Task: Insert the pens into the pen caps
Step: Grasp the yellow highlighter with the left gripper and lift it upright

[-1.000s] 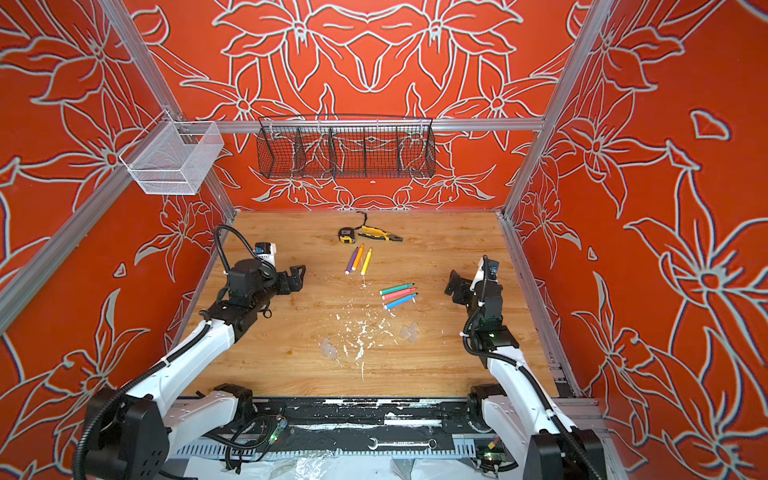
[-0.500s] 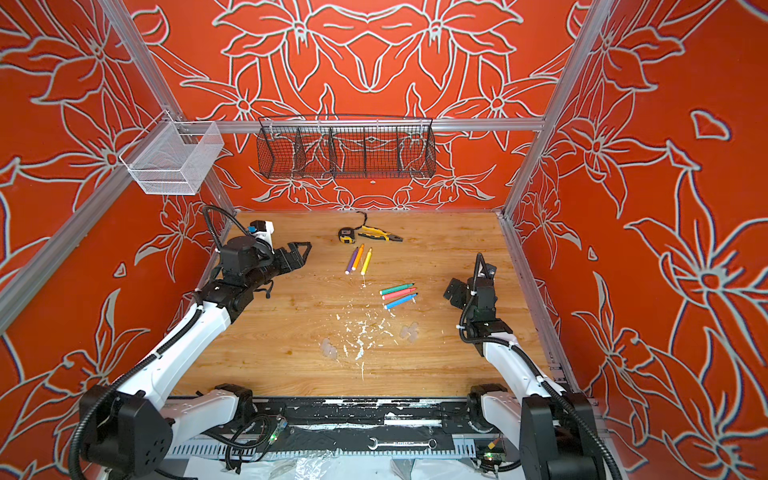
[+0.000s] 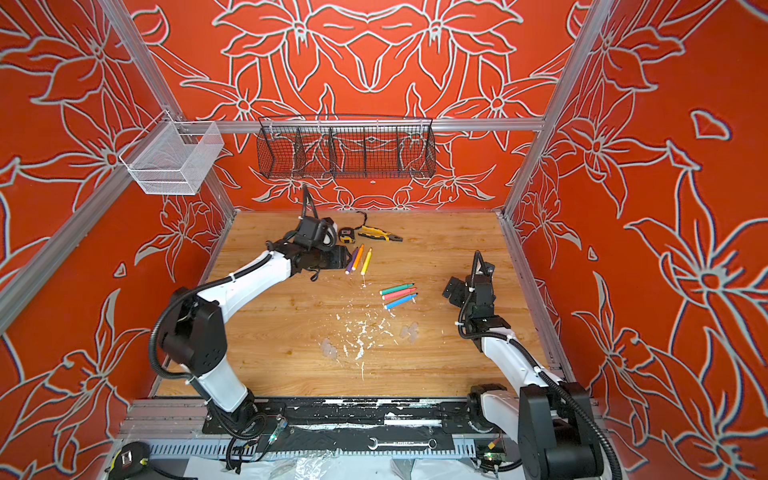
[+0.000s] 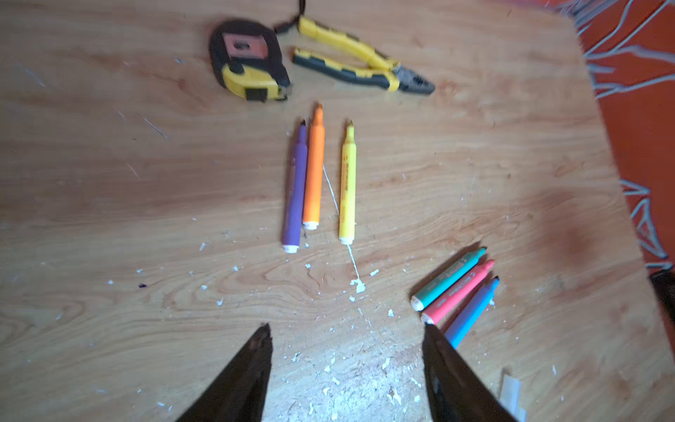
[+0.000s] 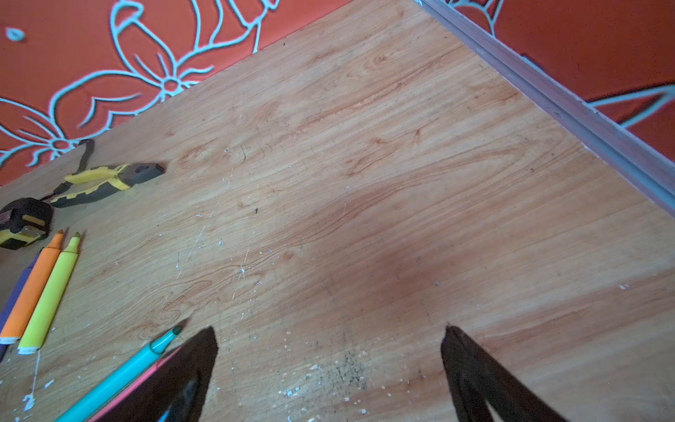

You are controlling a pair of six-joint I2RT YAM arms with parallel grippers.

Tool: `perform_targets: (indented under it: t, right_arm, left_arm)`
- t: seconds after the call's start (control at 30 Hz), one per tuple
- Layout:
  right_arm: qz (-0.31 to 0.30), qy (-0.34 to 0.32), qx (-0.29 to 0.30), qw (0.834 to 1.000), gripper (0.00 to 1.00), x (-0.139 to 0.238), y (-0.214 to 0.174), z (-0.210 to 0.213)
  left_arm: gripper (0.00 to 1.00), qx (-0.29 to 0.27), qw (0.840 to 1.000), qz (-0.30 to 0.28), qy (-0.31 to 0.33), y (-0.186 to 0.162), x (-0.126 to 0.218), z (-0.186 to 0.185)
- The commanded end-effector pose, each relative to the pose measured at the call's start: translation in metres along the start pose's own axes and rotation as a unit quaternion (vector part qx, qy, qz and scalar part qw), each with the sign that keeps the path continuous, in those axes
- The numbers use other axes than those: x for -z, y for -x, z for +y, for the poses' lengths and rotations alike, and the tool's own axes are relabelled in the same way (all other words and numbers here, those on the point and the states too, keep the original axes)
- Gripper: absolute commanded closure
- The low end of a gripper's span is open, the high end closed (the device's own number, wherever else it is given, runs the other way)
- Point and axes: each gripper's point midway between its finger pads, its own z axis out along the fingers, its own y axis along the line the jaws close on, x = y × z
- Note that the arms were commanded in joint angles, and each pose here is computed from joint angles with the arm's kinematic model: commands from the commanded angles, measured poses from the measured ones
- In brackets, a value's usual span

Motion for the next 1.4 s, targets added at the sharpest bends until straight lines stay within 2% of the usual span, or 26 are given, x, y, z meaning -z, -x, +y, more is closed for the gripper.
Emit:
perform_targets:
  t: [0.0, 0.23, 0.6, 0.97, 1.37]
  right_arm:
    - [-0.013, 0.011, -0.010, 1.000, 0.03, 0.003, 0.009, 0.005]
    - [-0.011, 0.012, -0.010, 1.000, 0.03, 0.002, 0.008, 0.005]
    - [0.000, 0.014, -0.006, 1.000, 0.03, -0.002, 0.007, 0.008]
    - [0.003, 0.018, -0.004, 1.000, 0.04, -0.004, 0.006, 0.010]
    - [0.007, 0.020, -0.003, 1.000, 0.04, -0.004, 0.005, 0.012]
  left_arm:
    - [0.40, -0.049, 0.995, 0.060, 0.062, -0.023, -0.020, 0.003]
    - [0.44, -0.070, 0.989, 0.095, 0.090, -0.029, -0.065, 0.003]
    - [0.47, -0.091, 0.980, 0.131, 0.117, -0.037, -0.107, 0.011]
    - [0.51, -0.093, 0.969, 0.167, 0.157, -0.034, -0.139, 0.020]
    - [0.57, -0.092, 0.969, 0.181, 0.142, -0.039, -0.157, 0.016]
